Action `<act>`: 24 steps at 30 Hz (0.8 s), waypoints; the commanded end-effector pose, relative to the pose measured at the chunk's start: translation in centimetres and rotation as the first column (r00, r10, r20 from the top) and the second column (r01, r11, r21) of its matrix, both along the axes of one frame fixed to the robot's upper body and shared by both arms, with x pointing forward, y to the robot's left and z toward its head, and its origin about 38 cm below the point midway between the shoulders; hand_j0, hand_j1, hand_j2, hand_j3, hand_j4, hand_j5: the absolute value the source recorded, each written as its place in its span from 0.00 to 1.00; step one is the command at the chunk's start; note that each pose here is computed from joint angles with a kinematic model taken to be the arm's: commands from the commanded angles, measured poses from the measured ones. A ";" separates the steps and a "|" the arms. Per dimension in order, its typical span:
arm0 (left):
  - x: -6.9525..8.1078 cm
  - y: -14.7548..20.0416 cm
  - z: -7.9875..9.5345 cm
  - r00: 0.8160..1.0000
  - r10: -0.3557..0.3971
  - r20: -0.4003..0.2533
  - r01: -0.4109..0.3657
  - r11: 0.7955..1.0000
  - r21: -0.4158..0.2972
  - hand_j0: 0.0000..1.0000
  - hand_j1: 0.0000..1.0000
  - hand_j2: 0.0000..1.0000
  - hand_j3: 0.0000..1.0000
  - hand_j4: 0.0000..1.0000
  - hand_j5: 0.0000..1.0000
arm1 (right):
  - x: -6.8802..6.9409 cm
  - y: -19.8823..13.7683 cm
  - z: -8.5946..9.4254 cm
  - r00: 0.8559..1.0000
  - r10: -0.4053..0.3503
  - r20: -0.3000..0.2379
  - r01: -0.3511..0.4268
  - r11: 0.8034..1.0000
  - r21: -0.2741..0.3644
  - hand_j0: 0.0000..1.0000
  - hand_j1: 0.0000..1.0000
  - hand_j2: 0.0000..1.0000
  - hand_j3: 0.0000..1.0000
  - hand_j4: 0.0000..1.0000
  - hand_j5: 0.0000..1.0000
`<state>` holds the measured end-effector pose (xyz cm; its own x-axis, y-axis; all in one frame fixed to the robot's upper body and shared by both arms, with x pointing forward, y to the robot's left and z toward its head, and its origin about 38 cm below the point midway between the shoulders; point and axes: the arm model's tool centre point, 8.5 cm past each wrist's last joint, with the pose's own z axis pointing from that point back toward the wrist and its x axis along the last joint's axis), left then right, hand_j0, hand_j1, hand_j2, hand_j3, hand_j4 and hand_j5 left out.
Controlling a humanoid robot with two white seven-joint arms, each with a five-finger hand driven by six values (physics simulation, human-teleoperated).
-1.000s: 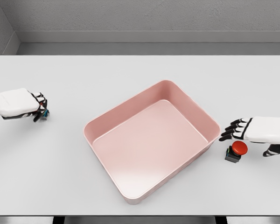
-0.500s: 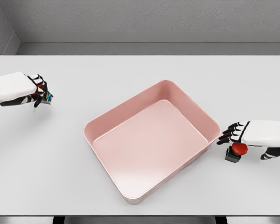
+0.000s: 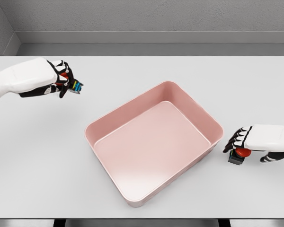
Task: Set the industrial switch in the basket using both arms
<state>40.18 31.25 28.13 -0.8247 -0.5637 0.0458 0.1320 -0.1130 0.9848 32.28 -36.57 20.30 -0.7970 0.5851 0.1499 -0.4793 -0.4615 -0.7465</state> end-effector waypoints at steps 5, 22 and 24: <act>-0.4 -3.5 0.2 0.996 -0.084 0.022 0.086 0.994 -0.061 0.17 0.17 0.17 0.17 0.17 0.17 | 0.0 0.3 -0.2 1.000 0.002 -0.002 -0.002 1.000 0.011 0.65 0.65 0.65 0.65 0.65 0.65; -1.7 -12.9 -2.0 0.955 -0.297 0.025 0.298 0.950 -0.097 0.17 0.17 0.17 0.17 0.17 0.17 | 0.0 0.4 -0.4 1.000 0.003 -0.005 -0.003 1.000 0.009 0.53 0.53 0.53 0.53 0.53 0.53; -1.8 -13.4 -1.7 0.950 -0.309 0.032 0.311 0.946 -0.096 0.17 0.17 0.17 0.17 0.17 0.17 | -0.2 0.3 -0.6 1.000 0.001 -0.012 -0.001 1.000 0.008 0.53 0.53 0.53 0.53 0.53 0.53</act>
<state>38.65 18.55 26.64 -0.9549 -0.2912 0.0574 0.0777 -0.0585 0.9953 32.23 -36.18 19.80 -0.7908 0.5876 0.1711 -0.4895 -0.4395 -0.7532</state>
